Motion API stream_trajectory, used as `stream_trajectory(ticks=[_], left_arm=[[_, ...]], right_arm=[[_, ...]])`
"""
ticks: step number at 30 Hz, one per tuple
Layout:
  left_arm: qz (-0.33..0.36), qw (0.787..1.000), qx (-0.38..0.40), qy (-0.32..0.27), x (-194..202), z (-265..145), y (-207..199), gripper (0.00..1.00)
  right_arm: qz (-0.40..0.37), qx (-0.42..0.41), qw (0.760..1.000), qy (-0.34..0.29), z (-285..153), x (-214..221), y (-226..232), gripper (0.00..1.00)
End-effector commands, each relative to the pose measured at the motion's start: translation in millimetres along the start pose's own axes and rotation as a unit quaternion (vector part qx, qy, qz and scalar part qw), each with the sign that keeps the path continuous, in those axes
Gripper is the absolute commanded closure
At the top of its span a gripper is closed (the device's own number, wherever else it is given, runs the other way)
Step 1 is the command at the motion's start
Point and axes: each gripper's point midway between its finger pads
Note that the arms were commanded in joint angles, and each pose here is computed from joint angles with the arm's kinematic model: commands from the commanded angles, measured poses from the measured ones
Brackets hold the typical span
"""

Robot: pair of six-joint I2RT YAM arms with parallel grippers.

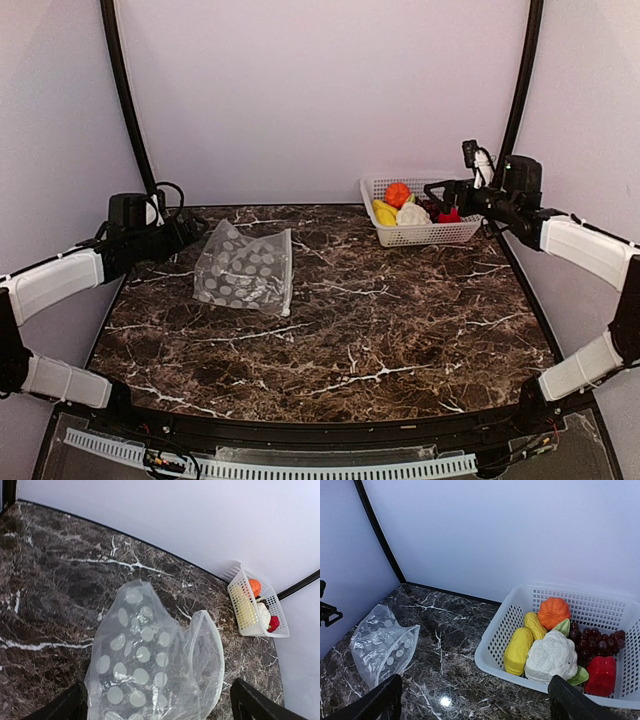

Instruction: Open the zip-top bag and remove the fake food

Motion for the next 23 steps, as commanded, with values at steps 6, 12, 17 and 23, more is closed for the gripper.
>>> stream_trajectory(ticks=[6, 12, 17, 23], left_arm=[[0.100, 0.995, -0.008, 0.027, -1.5, -7.3, -31.7, 0.01], [0.165, 0.982, -0.029, 0.081, 48.2, 15.8, -45.7, 0.01], [0.173, 0.980, -0.017, 0.093, 68.4, 21.9, -49.8, 0.01], [0.172, 0.982, -0.013, 0.074, 61.6, 20.4, -53.2, 0.01]], right_arm=[[0.036, -0.052, 0.998, 0.027, -28.4, 46.8, 55.6, 0.01], [0.058, -0.070, 0.994, 0.059, -30.9, 98.5, 82.5, 0.01], [0.066, -0.069, 0.993, 0.062, -34.8, 109.7, 85.6, 0.01], [0.063, -0.071, 0.993, 0.064, -32.6, 108.0, 86.3, 0.01]])
Point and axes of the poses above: each gripper's point midway between its finger pads, its own z axis out along the fingers, its own y axis along the line the jaws close on, x = y × z, and after that the axes turned 3 degrees about -z, right-handed
